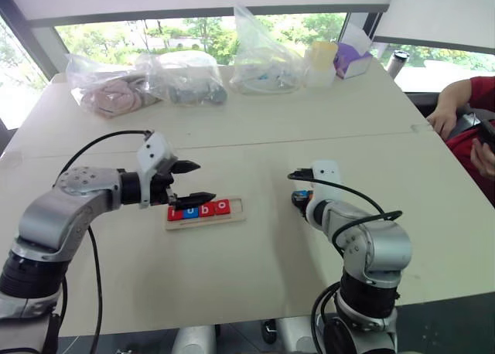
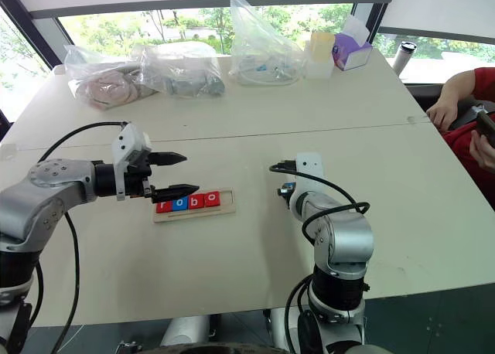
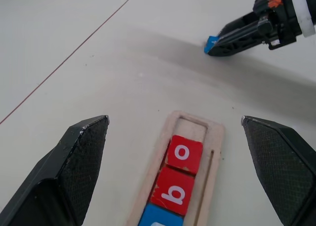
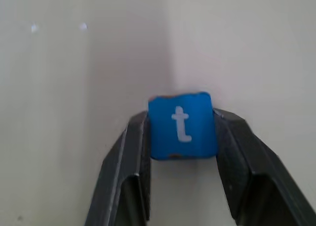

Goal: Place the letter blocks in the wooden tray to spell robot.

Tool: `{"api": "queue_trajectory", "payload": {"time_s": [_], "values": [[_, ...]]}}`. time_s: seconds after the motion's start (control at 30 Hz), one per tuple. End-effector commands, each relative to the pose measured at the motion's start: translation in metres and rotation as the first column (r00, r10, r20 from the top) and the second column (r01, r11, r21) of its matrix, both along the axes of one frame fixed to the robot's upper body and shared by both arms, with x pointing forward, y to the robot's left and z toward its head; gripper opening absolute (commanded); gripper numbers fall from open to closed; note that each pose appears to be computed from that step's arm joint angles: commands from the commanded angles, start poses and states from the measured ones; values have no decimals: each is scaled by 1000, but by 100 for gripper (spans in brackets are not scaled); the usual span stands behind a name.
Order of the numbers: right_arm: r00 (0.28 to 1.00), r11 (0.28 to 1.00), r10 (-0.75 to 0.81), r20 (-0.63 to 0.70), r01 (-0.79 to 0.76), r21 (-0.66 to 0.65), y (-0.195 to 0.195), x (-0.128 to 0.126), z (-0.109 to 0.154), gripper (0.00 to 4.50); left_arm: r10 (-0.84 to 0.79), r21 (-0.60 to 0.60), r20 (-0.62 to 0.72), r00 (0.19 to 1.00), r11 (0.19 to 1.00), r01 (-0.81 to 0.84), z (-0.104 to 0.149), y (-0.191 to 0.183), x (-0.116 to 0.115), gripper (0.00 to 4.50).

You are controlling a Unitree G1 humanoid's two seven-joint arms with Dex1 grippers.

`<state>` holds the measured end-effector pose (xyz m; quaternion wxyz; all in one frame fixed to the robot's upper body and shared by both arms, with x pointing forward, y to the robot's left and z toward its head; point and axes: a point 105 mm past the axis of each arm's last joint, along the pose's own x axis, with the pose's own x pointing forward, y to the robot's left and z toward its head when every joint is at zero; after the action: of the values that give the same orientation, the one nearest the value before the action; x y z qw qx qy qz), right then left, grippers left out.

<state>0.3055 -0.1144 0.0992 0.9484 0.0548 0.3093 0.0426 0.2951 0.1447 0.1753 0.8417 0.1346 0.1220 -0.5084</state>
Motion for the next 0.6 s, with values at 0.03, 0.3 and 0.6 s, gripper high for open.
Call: {"api": "queue_trajectory", "payload": {"time_s": [0.03,0.3,0.6], "values": [[1000,1000,26,-12,-26,8,6,1,0,269,-37,16,27,999,999,36,3,-1,1,450],[889,942,303,344,-225,-248,-19,26,80,418,-56,-59,102,993,996,62,16,-5,1,450],[423,455,890,169,-833,-315,-38,2,33,418,-182,-78,155,971,978,195,1,-45,-28,450]]}}
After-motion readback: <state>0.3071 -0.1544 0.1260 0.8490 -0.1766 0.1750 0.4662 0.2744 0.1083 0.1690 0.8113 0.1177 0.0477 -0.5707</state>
